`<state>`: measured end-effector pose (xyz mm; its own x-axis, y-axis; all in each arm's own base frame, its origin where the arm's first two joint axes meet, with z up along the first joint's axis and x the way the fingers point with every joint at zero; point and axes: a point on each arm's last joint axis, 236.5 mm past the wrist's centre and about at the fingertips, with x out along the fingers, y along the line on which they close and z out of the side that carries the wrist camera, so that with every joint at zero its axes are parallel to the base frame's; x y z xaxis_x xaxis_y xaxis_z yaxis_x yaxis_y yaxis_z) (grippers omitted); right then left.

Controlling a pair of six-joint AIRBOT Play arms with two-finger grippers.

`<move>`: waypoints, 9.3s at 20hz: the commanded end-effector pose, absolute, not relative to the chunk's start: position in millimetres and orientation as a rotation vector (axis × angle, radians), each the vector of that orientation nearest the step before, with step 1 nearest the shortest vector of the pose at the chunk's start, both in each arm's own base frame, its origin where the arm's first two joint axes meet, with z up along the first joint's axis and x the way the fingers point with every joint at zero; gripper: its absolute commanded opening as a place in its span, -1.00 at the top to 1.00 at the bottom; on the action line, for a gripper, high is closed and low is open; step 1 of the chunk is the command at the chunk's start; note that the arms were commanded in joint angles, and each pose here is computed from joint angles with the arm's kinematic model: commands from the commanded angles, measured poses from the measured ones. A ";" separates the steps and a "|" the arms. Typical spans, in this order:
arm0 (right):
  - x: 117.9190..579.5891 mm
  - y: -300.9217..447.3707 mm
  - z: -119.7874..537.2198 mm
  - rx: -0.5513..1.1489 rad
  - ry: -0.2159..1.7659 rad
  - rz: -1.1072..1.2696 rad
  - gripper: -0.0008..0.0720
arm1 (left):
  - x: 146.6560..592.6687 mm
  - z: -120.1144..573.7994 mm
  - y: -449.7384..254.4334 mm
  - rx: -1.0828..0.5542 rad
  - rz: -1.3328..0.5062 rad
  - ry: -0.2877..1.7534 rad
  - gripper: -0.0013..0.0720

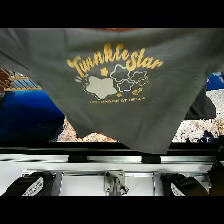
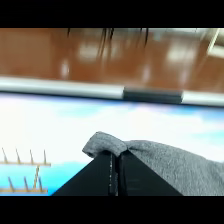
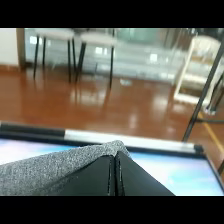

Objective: Fold the shirts.

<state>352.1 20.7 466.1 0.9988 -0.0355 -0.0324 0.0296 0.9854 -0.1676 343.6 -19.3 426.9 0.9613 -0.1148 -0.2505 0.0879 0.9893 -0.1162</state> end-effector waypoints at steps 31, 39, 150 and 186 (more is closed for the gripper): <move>190.1 229.7 -38.8 0.495 1.748 0.390 -0.62 | 367.7 87.5 -51.3 -0.300 -0.184 0.892 0.88; 181.8 300.0 -86.4 0.574 1.721 0.382 -0.62 | 367.7 87.5 -51.3 -0.297 -0.185 0.892 0.88; 355.3 19.2 1.5 0.490 1.571 0.178 -0.42 | 223.5 -100.0 -1.9 -0.676 -0.340 1.607 -0.39; 297.3 53.3 -99.4 0.648 1.679 0.180 -0.42 | 252.8 -91.1 -31.6 -0.623 -0.470 1.588 0.88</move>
<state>293.4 42.5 -95.2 -0.0801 0.5142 -0.8539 0.3503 0.8166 0.4589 248.7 -31.2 -96.3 -0.0544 -0.6322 -0.7729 -0.1255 0.7722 -0.6229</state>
